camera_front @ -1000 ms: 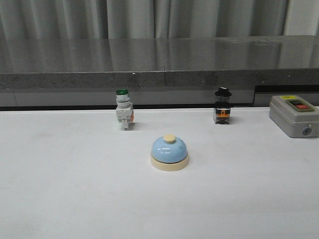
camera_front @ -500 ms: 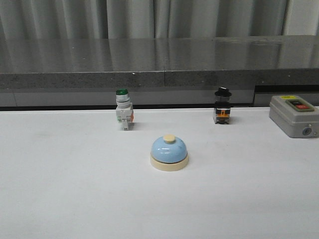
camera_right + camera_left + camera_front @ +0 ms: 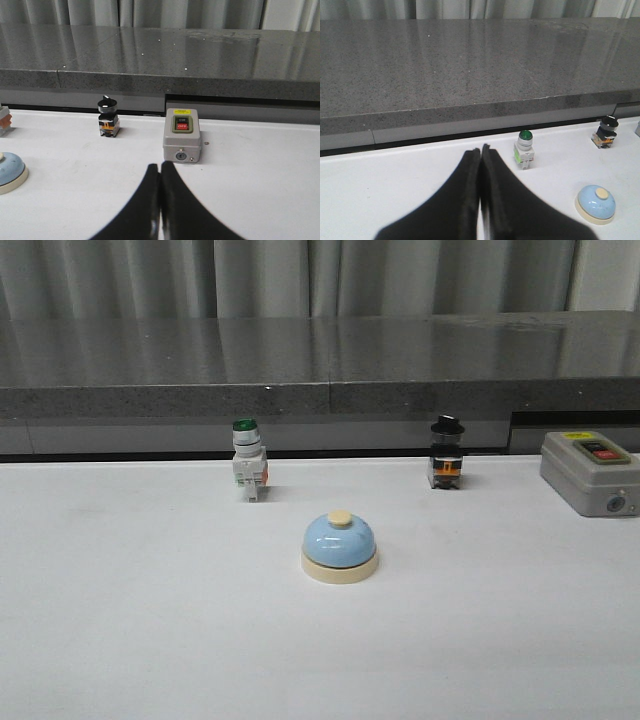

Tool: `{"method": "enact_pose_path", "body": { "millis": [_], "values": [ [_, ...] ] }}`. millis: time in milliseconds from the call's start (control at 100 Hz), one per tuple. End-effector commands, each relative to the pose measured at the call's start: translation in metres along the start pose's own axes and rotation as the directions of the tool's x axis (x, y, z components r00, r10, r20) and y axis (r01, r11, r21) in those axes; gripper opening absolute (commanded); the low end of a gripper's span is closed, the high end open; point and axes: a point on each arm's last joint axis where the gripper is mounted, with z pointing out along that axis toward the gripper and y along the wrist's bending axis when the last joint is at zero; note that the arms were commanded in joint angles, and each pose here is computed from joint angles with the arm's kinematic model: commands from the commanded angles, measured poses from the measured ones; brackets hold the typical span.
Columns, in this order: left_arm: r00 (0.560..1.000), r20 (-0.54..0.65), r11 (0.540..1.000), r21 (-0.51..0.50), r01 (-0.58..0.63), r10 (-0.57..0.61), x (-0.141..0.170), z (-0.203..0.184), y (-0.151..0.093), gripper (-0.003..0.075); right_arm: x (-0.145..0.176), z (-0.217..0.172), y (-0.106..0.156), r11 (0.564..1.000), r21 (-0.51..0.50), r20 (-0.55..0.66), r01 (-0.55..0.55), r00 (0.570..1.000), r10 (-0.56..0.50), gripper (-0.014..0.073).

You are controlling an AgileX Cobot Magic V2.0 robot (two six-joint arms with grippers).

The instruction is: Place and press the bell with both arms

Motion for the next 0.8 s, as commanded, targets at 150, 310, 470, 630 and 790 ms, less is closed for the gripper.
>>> {"method": "enact_pose_path", "body": {
  "millis": [150, 310, 470, 630, 790],
  "values": [
    [0.994, 0.112, 1.0, 0.007, 0.015, -0.015, -0.016, -0.003, -0.001, -0.002, -0.013, -0.003, -0.001, 1.0, 0.01, 0.116, 0.009, 0.993, -0.01, -0.006],
    [0.979, 0.204, 1.0, -0.003, -0.018, 0.019, -0.024, -0.004, -0.001, -0.002, -0.013, -0.003, -0.001, 1.0, 0.01, 0.116, 0.009, 0.993, -0.01, -0.006],
    [0.959, 0.278, 0.998, -0.016, -0.053, 0.056, -0.009, -0.005, 0.002, -0.002, -0.013, -0.003, -0.001, 1.0, 0.01, 0.116, 0.009, 0.993, -0.01, -0.006],
    [0.957, 0.282, 0.998, -0.02, -0.061, 0.064, 0.023, -0.01, 0.005, -0.002, -0.013, -0.003, -0.001, 1.0, 0.01, 0.116, 0.009, 0.993, -0.01, -0.006],
    [0.957, 0.278, 0.996, -0.043, -0.077, 0.086, 0.057, -0.017, 0.01, -0.002, -0.013, -0.003, -0.001, 1.0, 0.01, 0.116, 0.009, 0.993, -0.01, -0.006]
  ]
}}
